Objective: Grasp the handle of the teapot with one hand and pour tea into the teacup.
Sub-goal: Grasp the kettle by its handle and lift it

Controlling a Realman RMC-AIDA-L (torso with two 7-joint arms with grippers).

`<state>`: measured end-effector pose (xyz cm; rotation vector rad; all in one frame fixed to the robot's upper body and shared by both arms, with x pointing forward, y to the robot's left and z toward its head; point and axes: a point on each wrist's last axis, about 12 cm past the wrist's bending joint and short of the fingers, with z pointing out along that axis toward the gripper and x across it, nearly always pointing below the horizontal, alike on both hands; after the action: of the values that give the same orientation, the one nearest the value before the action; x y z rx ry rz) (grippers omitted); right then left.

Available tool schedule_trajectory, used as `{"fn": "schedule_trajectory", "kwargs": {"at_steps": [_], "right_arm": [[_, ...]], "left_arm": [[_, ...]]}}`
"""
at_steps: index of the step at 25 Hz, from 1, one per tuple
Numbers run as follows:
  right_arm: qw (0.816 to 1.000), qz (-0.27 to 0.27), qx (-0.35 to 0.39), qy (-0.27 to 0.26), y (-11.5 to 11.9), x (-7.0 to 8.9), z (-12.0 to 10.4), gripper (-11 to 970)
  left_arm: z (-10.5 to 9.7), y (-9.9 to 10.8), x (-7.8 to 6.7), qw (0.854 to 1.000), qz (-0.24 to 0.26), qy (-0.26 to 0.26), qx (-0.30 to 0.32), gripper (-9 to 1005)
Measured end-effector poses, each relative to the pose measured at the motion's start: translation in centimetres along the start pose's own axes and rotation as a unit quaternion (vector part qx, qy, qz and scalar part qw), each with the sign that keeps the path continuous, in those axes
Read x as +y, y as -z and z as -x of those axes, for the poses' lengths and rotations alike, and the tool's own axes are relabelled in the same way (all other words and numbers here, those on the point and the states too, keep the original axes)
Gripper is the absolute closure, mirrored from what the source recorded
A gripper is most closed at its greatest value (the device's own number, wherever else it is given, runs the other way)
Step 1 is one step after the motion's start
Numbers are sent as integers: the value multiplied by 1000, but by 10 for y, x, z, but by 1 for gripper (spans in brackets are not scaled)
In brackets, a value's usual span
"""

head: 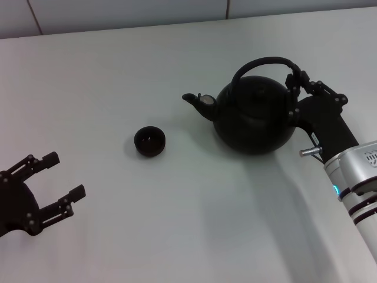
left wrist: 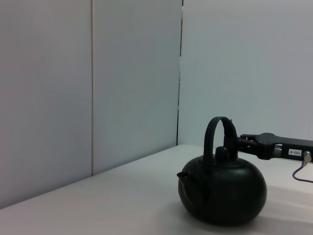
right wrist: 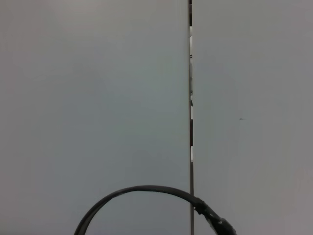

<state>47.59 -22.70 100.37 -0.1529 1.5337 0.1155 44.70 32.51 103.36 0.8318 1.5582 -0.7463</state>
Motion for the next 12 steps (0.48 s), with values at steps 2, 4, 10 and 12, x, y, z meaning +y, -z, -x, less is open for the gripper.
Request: {"fn": "schedule_trajectory", "kwargs": {"at_steps": [2, 4, 10, 12], "right_arm": [[1000, 1, 0, 0, 0, 0, 0, 773], [1000, 1, 0, -1, 0, 0, 0, 796], [1000, 1, 0, -2, 0, 1, 0, 854], [1000, 1, 0, -2, 0, 1, 0, 854]], "left_arm": [[0, 0, 0, 1000, -1, 0, -1, 183], [1, -1, 0, 1000, -1, -1, -2, 183], [1, -2, 0, 1000, -2, -1, -3, 183], [1, -3, 1, 1000, -2, -2, -3, 183]]}}
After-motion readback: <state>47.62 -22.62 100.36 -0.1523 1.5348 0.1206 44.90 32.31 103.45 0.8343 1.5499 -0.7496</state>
